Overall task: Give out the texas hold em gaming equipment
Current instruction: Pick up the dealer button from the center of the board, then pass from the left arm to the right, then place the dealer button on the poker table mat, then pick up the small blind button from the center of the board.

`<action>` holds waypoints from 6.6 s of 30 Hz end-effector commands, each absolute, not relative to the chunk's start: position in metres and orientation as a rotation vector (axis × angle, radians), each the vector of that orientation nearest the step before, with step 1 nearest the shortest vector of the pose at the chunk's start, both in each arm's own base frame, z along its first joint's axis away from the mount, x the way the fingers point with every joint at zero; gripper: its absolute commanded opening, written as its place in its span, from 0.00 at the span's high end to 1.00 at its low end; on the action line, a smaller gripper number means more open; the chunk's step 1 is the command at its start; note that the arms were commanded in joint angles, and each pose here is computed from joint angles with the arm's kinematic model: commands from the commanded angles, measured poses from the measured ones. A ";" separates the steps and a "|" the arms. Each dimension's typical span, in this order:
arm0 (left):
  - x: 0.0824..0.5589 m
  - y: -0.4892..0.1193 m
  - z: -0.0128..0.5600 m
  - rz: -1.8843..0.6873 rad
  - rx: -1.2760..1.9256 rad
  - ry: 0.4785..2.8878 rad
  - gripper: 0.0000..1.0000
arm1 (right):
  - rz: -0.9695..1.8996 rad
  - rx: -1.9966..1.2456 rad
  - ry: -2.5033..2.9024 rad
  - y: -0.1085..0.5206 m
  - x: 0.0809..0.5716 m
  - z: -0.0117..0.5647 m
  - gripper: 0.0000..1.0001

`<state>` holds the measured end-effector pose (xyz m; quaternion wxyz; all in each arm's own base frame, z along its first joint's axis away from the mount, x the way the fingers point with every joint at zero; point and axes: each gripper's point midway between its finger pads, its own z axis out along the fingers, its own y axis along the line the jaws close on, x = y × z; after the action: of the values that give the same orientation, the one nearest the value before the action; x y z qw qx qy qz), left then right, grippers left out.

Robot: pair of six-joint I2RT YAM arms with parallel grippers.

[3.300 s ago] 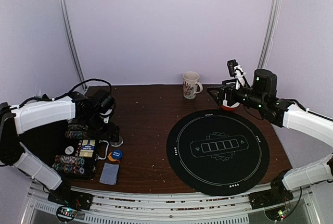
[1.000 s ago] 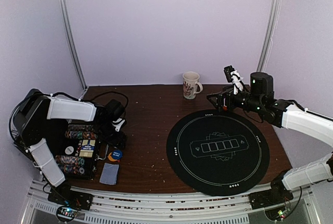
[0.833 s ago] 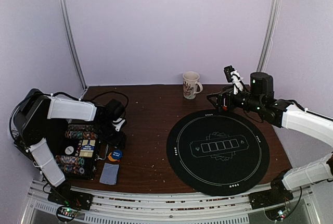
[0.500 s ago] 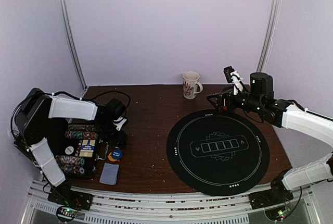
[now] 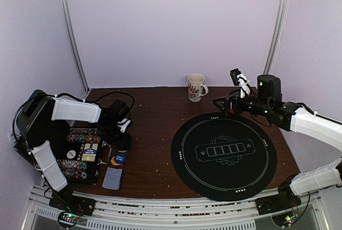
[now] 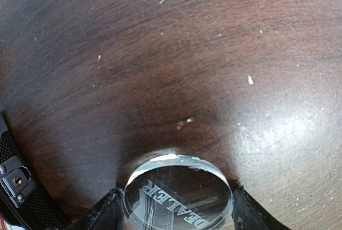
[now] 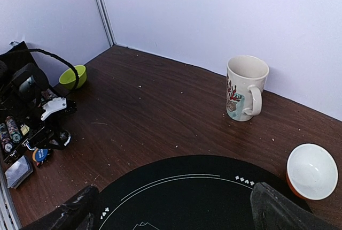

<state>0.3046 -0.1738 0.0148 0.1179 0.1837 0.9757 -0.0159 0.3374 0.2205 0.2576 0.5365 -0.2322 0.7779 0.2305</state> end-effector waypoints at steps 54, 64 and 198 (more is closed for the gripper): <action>0.298 -0.305 0.199 -0.151 1.226 2.156 0.55 | 1.674 -0.393 2.134 0.451 0.326 0.224 0.35; 0.300 -0.310 0.201 -0.165 1.218 2.145 0.55 | 1.757 -0.418 2.167 0.476 0.310 0.202 0.37; 0.253 -0.184 0.025 -0.055 0.706 2.875 0.37 | 0.280 -0.023 2.429 0.168 0.376 0.122 0.44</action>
<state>0.2498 -0.1766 0.0255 0.0856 0.2299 0.9695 -0.0003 0.3790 0.1719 0.1306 0.3512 -0.0057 0.9279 0.1251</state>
